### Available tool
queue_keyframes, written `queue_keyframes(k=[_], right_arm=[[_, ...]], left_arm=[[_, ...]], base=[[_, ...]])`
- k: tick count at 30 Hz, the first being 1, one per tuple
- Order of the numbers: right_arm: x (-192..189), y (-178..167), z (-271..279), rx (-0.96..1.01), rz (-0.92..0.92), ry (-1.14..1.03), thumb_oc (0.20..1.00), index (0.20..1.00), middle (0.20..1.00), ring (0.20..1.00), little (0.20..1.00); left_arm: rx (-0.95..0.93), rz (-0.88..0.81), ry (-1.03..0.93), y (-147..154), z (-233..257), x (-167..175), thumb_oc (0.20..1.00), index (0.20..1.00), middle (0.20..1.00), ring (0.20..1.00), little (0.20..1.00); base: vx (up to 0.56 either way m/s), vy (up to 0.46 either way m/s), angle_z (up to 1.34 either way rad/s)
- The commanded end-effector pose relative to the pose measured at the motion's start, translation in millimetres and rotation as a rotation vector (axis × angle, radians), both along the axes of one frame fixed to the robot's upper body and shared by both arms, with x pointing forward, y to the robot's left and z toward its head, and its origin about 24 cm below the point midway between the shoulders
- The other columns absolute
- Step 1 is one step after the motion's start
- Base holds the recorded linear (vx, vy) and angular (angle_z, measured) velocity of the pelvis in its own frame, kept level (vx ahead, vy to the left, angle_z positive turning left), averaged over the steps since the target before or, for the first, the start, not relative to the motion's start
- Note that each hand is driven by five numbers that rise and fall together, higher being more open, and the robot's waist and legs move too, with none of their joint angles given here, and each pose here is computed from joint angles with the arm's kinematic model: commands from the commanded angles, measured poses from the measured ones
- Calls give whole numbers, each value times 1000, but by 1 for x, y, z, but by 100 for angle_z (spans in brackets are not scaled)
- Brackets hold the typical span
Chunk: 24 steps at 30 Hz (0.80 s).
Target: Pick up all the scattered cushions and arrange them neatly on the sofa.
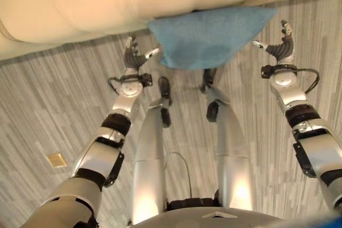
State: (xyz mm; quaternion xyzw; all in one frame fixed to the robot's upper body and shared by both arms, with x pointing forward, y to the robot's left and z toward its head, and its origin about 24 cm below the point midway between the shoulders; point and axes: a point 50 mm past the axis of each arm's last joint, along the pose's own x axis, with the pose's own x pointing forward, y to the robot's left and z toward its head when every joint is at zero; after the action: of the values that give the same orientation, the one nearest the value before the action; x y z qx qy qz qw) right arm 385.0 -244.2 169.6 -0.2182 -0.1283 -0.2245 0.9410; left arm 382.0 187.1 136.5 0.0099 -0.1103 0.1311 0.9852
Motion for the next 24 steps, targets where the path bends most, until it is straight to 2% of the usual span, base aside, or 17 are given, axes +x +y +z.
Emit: queue_keyframes(k=[1, 11, 18, 24], right_arm=[[-13, -24, -19, -3, -85, 20, 1000, 1000, 1000, 1000, 1000], [-2, -32, 27, 7, -100, -67, 1000, 1000, 1000, 1000, 1000], [15, 6, 88, -30, 31, -194, 1000, 1000, 1000, 1000, 1000], [23, 48, 118, -21, 151, -253, 1000, 1000, 1000, 1000, 1000]], left_arm=[[-34, 41, 36, 4, -28, -13, 1000, 1000, 1000, 1000, 1000], [-12, 33, -101, -3, 31, 7, 1000, 1000, 1000, 1000, 1000], [32, 21, -165, -12, 71, 20, 1000, 1000, 1000, 1000, 1000], [20, -39, -240, -39, 99, 23, 1000, 1000, 1000, 1000, 1000]], base=[[14, 6, -8], [34, 4, -5], [23, 4, -5], [6, -6, 1]])
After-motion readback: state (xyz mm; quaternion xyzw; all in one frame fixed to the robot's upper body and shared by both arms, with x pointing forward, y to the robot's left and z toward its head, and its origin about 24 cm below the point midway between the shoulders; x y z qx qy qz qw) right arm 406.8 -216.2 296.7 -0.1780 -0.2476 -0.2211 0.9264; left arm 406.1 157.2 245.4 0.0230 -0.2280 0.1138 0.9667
